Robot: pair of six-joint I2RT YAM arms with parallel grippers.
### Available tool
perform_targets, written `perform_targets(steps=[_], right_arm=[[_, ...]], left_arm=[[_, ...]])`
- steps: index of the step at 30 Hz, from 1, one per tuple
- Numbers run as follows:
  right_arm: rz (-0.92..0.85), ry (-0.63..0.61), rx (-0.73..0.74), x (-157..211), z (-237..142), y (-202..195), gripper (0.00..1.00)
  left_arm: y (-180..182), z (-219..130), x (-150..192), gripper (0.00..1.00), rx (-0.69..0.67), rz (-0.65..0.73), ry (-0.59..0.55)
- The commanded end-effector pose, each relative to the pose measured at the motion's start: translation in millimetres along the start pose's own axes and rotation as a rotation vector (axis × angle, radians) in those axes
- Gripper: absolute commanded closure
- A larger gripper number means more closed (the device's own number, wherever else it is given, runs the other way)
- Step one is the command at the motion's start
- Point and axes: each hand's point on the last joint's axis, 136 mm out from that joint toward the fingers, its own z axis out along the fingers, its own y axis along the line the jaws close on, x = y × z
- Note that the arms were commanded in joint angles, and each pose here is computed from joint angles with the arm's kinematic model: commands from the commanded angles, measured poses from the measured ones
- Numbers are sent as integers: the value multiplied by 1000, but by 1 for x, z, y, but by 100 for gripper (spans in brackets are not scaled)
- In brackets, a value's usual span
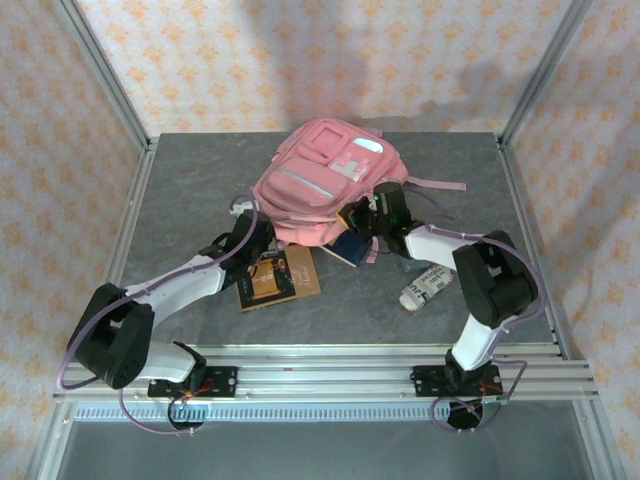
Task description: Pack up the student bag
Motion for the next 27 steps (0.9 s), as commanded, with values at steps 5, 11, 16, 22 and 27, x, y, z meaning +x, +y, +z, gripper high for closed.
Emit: perform_targets(steps=[5,11,16,22,27], right_arm=[[-187,-29,-288,-1,-37,96,100],[-233,-24,-315,3,-47,112,100],[-254,-8,-320,8,-47,116,100],[-280,13,-326,14,-46,121,100],[-306,31,-325,21,-43,124,100]], left_arm=[[-70,-31,-11,74,294,22,-11],[-115,-32,-10,52,459,67,29],[-132,-25,-16,44,499,101,37],[-146,-15,-19,40,521,128,58],[-156,-11,-25,42,539,135,50]])
